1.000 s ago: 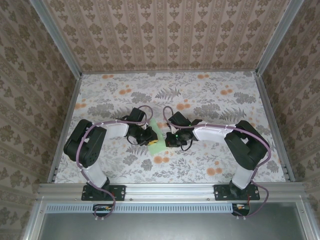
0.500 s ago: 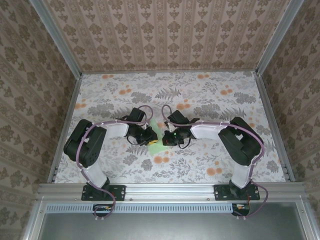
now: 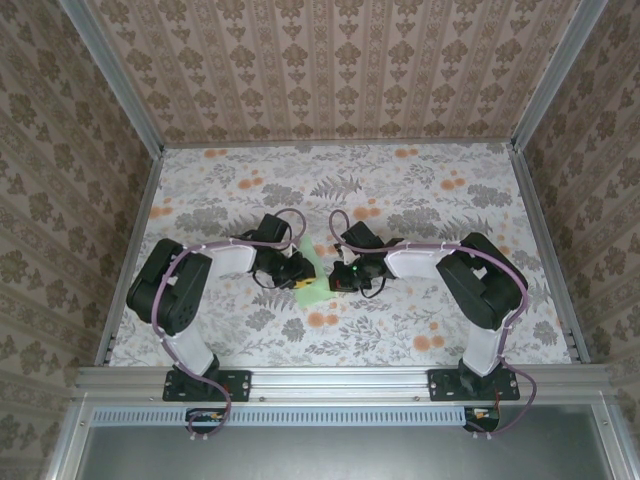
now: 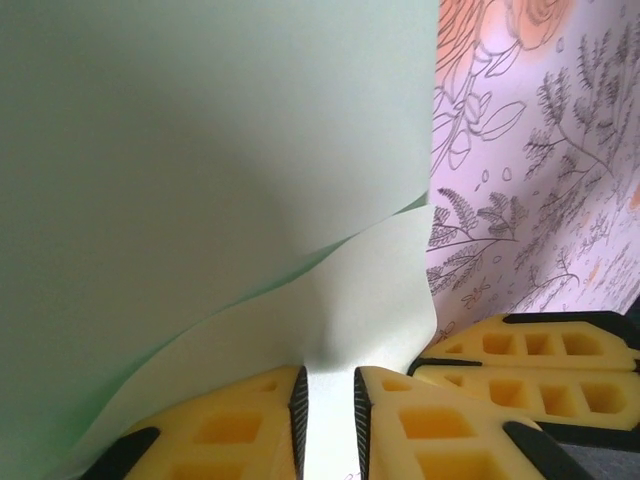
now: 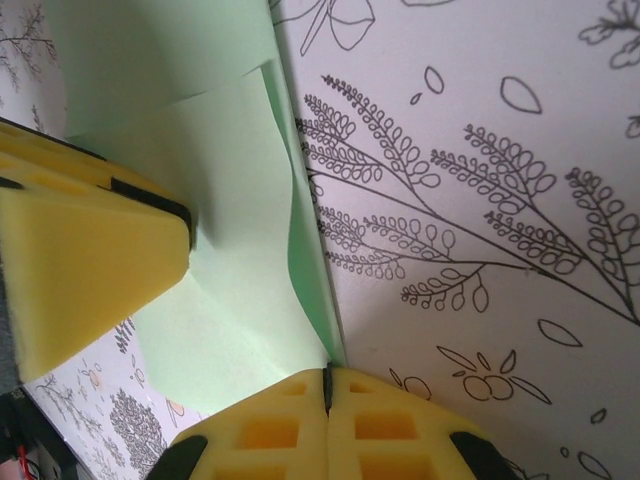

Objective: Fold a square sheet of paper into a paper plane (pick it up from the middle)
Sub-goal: Fold the triangle a second time at the center of the table.

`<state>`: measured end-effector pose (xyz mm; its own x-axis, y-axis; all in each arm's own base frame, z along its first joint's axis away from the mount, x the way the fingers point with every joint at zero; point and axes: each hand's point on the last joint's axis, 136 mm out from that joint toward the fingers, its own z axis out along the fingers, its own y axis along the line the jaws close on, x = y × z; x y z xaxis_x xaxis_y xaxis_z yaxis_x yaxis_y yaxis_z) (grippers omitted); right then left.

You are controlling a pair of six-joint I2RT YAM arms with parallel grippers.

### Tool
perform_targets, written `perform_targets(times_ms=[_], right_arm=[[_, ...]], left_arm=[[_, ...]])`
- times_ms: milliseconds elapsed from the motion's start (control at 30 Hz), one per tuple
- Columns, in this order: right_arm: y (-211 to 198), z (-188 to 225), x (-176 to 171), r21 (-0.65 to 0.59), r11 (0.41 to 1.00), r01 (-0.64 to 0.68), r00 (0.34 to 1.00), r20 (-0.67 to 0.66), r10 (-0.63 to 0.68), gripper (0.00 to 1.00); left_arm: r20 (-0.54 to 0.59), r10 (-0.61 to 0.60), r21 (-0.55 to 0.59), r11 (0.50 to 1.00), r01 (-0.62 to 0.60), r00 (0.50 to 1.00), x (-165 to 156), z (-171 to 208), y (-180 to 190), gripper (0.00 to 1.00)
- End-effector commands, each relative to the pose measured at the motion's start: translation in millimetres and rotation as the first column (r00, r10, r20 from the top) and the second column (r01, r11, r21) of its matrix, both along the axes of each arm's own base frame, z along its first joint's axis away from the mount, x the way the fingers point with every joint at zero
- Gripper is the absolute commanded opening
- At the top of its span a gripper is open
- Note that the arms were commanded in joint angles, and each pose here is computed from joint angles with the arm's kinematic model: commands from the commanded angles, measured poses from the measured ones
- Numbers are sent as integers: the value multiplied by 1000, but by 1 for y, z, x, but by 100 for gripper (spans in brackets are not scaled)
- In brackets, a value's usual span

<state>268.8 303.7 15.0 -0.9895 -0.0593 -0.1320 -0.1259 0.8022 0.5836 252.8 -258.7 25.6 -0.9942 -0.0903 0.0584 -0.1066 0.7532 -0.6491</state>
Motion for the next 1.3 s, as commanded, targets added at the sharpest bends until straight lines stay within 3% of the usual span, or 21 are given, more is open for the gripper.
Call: perform_targets(times_ms=[0,233,767,1267], right_arm=[[-11,-15,-13,-34,998,61,995,-76,-63,1],[-10,-6,-13,-6,993,117,990,-80,-117,1],[-7,-9,-12,-6,993,119,988,-98,-119,1],[3,23,-8,72,996,57,998,-22,-56,2]], left_arm=[[106,13,-33,999,-10,994,10,24,-2,24],[142,62,-88,995,-50,988,-2,29,-6,21],[124,-10,-108,994,24,992,-11,15,-35,16],[53,39,20,999,-40,998,-17,-17,-13,12]])
